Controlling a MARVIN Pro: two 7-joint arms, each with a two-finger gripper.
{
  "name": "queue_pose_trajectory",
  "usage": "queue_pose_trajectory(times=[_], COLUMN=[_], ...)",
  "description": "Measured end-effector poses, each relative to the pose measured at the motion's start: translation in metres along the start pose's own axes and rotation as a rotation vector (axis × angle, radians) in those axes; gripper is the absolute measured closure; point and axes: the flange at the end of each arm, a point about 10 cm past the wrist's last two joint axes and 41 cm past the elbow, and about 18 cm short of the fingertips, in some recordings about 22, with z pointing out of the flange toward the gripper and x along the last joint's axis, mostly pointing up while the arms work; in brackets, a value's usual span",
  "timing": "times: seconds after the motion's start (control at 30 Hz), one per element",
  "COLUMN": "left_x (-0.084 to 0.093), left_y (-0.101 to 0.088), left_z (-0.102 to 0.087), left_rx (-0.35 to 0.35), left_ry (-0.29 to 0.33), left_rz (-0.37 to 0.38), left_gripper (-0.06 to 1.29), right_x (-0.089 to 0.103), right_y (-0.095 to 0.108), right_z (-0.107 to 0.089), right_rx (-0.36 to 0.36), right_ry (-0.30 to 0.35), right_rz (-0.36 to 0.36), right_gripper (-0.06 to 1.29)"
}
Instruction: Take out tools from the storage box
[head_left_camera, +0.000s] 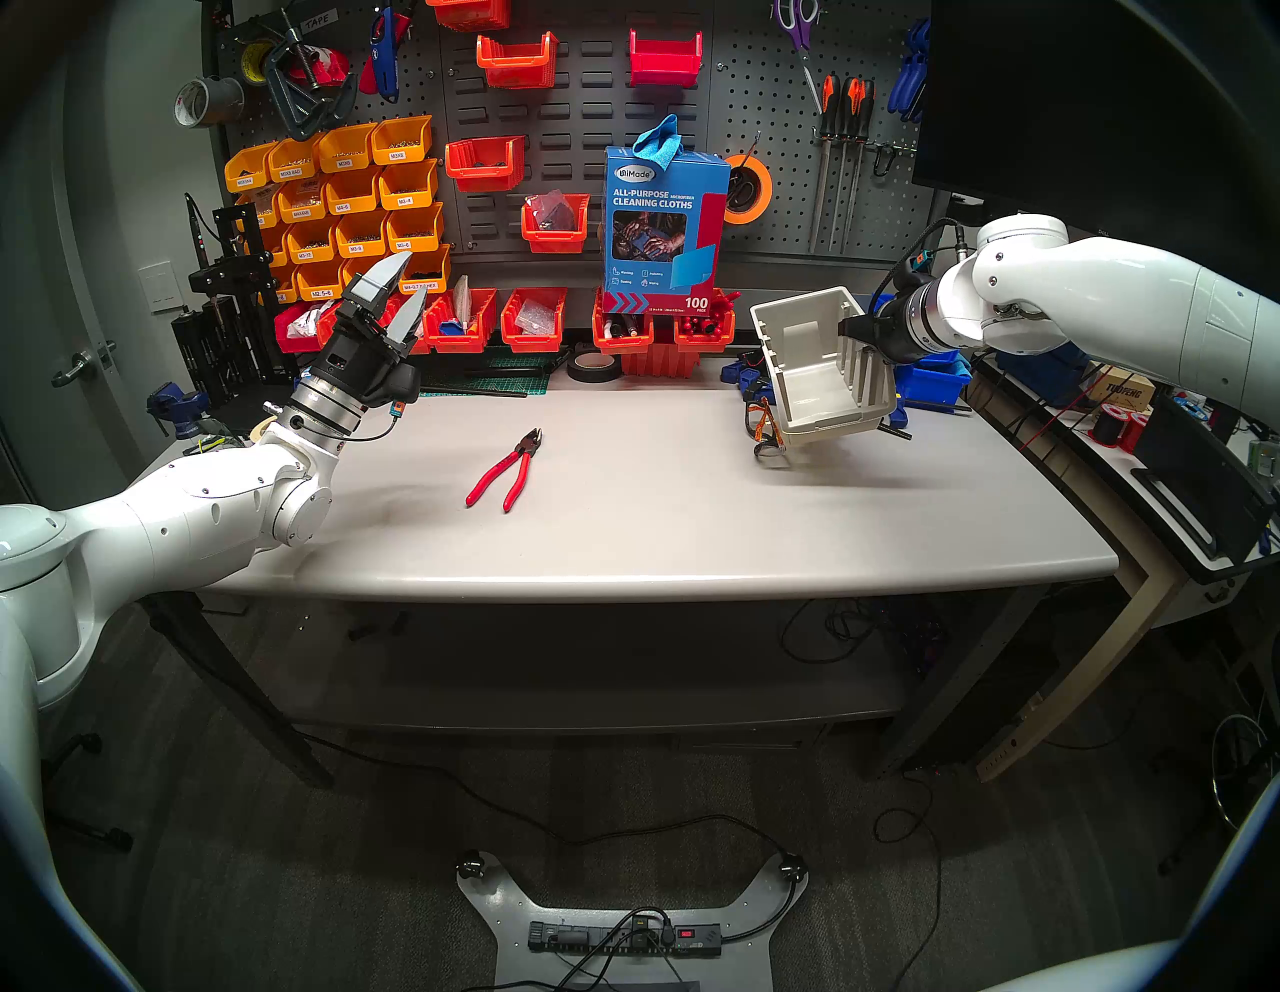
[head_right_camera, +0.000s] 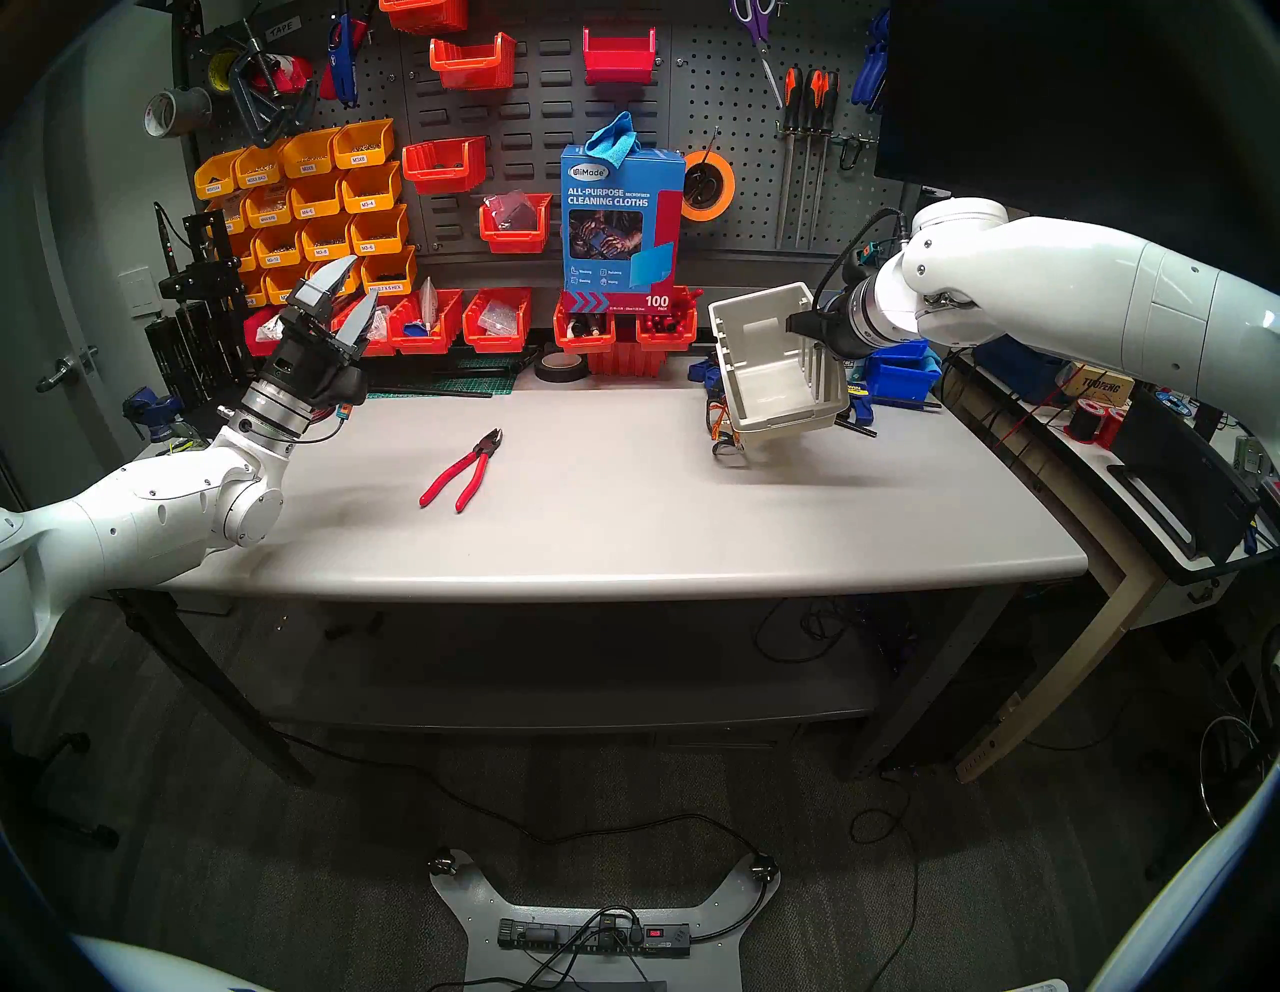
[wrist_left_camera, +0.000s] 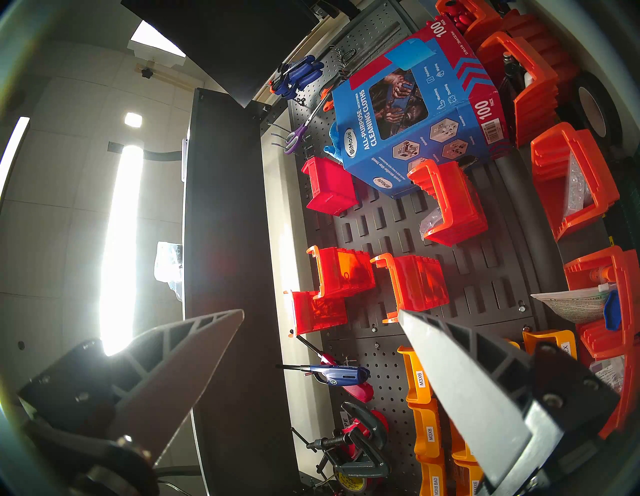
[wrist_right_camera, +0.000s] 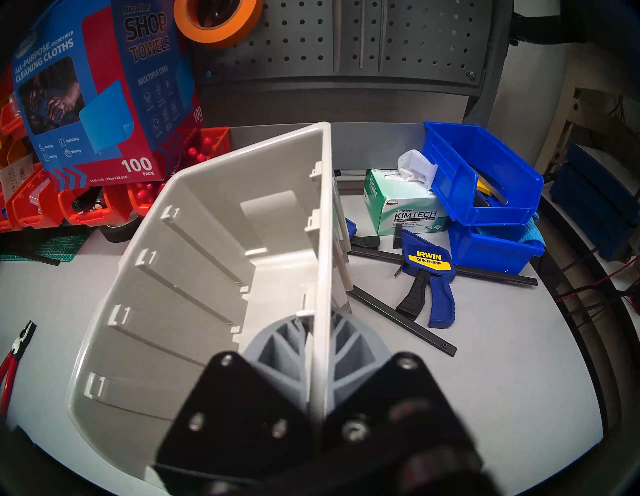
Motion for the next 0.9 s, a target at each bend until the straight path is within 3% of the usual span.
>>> queue_pose_trajectory(times=[0.47, 0.9], left_x=[0.0, 0.0], left_y=[0.0, 0.0], left_z=[0.0, 0.0], left_rx=[0.0, 0.0], left_ry=[0.0, 0.0], left_rz=[0.0, 0.0], left_gripper=[0.02, 0.02], right_x=[-0.007, -0.021], right_y=[0.023, 0.012], right_z=[0.0, 0.023], right_rx=[-0.072, -0.019], right_ry=[-0.02, -0.105], right_rz=[0.031, 0.069], right_gripper=[1.23, 1.23])
